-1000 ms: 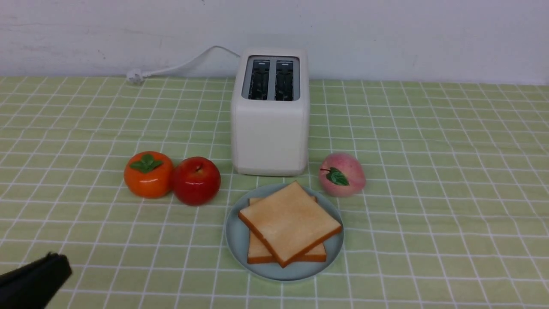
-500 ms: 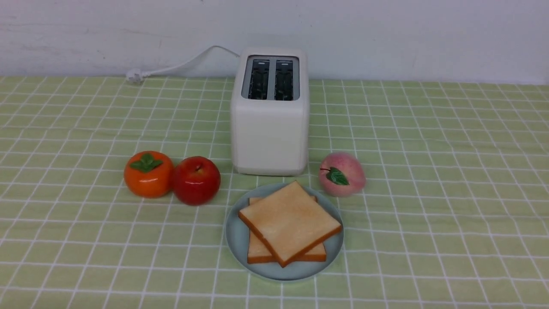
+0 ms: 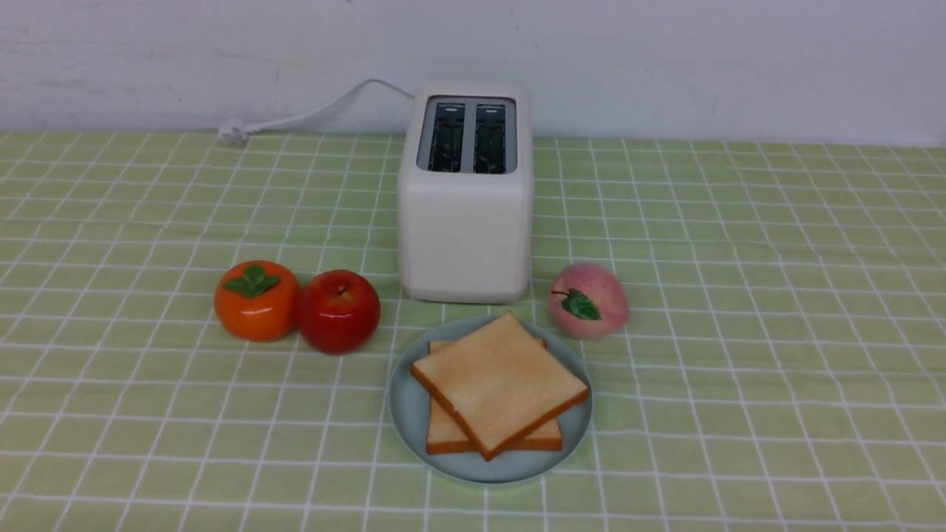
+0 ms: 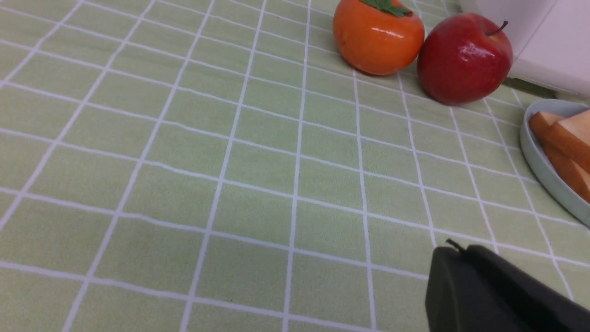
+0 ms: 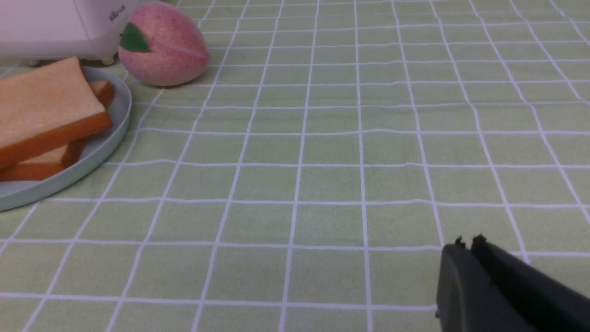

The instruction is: Take toasted bread from bread machine on green coffee tablecloth place on plate.

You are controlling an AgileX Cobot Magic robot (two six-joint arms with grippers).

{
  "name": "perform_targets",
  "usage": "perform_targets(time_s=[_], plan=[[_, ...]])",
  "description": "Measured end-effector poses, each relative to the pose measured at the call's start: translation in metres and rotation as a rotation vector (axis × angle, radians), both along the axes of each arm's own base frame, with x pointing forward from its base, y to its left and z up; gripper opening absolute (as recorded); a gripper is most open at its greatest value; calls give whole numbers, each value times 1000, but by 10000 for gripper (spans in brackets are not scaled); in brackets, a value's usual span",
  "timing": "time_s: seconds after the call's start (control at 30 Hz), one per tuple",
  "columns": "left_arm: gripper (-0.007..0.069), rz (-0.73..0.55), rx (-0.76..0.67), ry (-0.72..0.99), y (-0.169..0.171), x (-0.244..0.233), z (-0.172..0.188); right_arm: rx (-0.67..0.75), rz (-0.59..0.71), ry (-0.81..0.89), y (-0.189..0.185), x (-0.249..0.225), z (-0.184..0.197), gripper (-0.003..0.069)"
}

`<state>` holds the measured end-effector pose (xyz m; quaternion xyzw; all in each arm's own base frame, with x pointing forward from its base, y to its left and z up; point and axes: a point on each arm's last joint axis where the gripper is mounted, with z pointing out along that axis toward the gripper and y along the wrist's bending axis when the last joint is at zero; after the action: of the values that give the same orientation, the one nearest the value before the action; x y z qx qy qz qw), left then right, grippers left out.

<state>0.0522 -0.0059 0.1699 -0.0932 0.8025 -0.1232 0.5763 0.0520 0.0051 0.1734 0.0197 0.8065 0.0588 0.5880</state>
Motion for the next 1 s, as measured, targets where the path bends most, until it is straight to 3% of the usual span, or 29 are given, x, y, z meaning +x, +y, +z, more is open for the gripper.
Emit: perform_targets(time_s=[1.0], plan=[[-2,0,1,0,0,0,0,1,0,0,0,0,0,52]])
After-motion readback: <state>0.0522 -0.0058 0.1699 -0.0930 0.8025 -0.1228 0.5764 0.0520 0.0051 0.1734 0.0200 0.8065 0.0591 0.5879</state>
